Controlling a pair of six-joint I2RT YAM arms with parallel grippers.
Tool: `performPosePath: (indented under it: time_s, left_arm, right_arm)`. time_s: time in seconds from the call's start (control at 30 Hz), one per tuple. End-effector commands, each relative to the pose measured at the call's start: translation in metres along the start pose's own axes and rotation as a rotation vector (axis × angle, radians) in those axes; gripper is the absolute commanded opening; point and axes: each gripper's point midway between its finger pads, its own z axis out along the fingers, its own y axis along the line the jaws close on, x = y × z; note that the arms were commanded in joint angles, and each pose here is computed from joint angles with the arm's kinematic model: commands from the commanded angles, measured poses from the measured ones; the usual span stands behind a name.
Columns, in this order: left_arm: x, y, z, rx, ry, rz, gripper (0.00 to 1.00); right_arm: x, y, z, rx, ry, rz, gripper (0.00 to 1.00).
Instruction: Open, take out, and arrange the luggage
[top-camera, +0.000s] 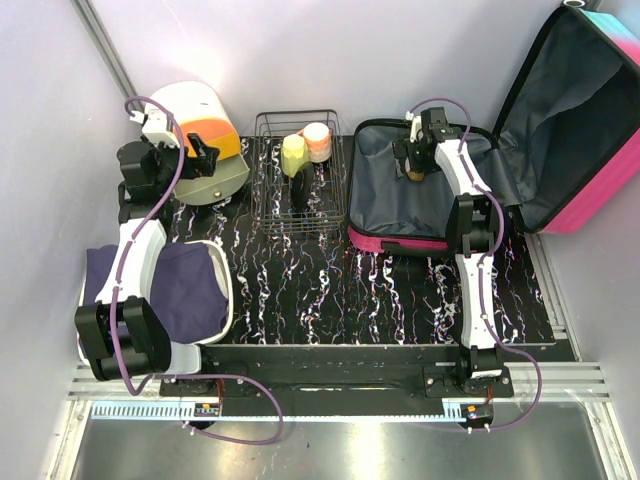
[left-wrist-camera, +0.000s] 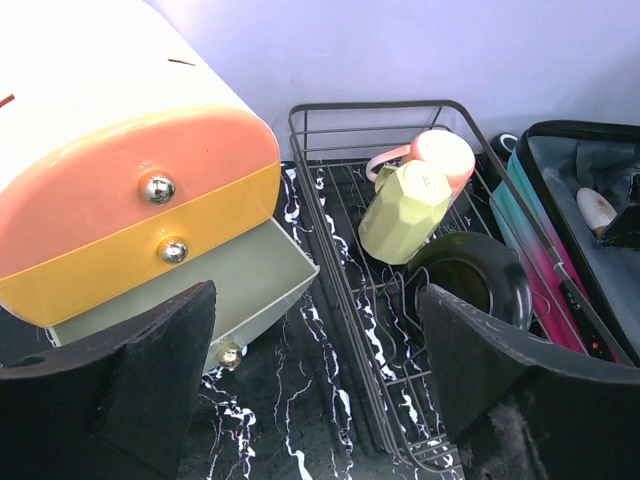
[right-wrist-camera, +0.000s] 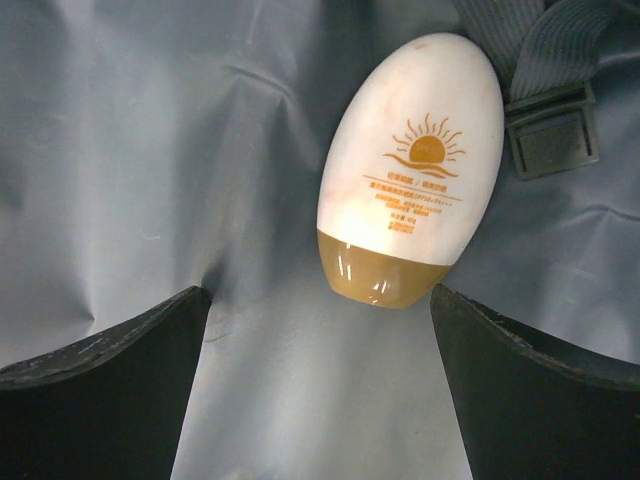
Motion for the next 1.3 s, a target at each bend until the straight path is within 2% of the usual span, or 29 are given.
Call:
performPosePath:
  time_s: [0.0, 0.3, 0.67, 0.87, 0.97, 1.03, 1.13, 1.27]
  left_arm:
    - [-0.036, -0.015, -0.007, 0.044, -0.081, 0.039, 0.87]
    - [-0.043, -0.019, -0.005, 0.053, -0.107, 0.037, 0.87]
    - [-0.044, -0.019, 0.003, 0.063, -0.108, 0.003, 0.88]
    - [-0.042, -0.015, 0.006, 0.051, -0.093, 0.004, 0.88]
    - [-0.043, -0.015, 0.008, 0.06, -0.093, 0.001, 0.88]
    - [-0.046, -0.017, 0.011, 0.071, -0.093, 0.002, 0.87]
    - [-0.049, -0.022, 0.015, 0.108, -0.076, 0.014, 0.87]
    - [-0.051, -0.032, 0.019, 0.17, -0.049, 0.047, 0.87]
  right_arm:
    - [-0.03, -0.011, -0.011, 0.046, -0.091, 0.012, 1.0]
    - [-0.042, -0.028, 0.006, 0.101, -0.164, 0.044, 0.97]
    - [-0.018, -0.045, 0.032, 0.16, -0.114, 0.039, 0.89]
    - [-0.002, -0.049, 0.043, 0.161, -0.074, 0.066, 0.88]
    - [-0.004, -0.043, 0.045, 0.122, -0.082, 0.07, 0.77]
    - [-0.01, -0.04, 0.039, 0.102, -0.097, 0.06, 0.62]
    - [-0.026, -0.033, 0.021, 0.07, -0.135, 0.028, 0.47]
    - [-0.037, -0.026, -0.003, 0.038, -0.172, -0.01, 0.41]
